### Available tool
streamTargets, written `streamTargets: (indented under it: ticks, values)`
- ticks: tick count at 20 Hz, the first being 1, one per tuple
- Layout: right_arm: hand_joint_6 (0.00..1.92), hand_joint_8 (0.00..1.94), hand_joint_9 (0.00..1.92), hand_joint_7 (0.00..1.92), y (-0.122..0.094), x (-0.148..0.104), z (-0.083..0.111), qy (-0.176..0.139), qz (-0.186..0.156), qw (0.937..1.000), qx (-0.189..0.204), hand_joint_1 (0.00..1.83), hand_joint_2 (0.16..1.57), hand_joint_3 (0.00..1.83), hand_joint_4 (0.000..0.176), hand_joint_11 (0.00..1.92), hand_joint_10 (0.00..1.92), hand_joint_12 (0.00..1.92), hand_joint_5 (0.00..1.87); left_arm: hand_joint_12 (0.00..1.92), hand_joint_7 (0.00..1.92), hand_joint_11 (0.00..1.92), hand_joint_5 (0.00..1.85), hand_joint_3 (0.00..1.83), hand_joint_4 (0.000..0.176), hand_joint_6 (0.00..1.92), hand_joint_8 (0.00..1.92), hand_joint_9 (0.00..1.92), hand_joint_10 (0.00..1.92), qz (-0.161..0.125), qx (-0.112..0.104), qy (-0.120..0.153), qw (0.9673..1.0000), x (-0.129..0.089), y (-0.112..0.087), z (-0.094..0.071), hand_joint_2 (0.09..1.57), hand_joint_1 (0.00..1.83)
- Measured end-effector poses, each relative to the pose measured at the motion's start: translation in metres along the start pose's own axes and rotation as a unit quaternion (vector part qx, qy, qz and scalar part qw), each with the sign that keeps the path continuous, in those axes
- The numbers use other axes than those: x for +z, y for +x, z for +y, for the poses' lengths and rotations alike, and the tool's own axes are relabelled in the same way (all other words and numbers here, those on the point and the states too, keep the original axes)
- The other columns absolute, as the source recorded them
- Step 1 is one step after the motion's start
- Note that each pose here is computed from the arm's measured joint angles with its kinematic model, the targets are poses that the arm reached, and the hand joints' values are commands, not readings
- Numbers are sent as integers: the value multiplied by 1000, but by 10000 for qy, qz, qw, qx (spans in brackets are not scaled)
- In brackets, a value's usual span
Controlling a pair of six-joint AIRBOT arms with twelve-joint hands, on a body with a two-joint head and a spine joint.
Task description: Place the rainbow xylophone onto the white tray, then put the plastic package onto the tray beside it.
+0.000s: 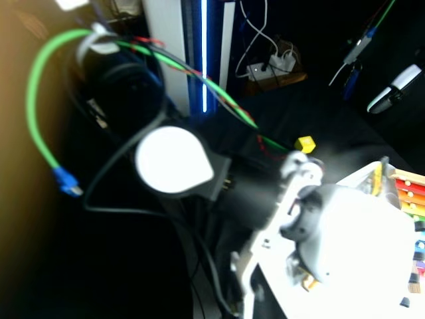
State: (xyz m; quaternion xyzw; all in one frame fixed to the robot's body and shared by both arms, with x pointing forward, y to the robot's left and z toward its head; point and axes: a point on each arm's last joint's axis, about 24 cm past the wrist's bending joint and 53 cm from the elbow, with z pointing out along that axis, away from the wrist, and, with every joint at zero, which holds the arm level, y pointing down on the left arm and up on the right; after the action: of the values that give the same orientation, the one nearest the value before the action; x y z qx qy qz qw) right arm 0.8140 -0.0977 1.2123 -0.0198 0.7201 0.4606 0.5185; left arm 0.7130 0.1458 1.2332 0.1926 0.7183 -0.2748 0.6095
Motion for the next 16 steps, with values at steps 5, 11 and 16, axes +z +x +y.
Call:
streamTargets:
  ticks: [5, 11, 16]
  values:
    - [1921, 1941, 1338, 1088, -15, -5, -15, 149, -138, 9998, -55, 1707, 1064, 0, 34, 1441, 1921, 1921, 884, 182, 25, 0, 0, 9, 37, 0, 1, 32, 10, -284, 69, 251, 9993, 7, -24, -18, 700, 718]
    - [1921, 1941, 1007, 810, -39, -3, -29, 290, -556, 9977, 268, 1576, 1169, 13, 176, 1089, 1921, 1921, 669, 192, 105, 0, 0, 0, 50, 0, 3, 89, 6, -560, 76, 374, 9977, 10, -48, -29, 693, 706]
    - [1921, 1941, 971, 746, -34, 1, -32, 332, -557, 9973, 351, 1529, 1177, 1, 137, 1115, 1921, 1921, 645, 522, 102, 0, 0, 6, 45, 0, 0, 138, 5, -635, 109, 532, 9965, 10, -53, -41, 711, 660]
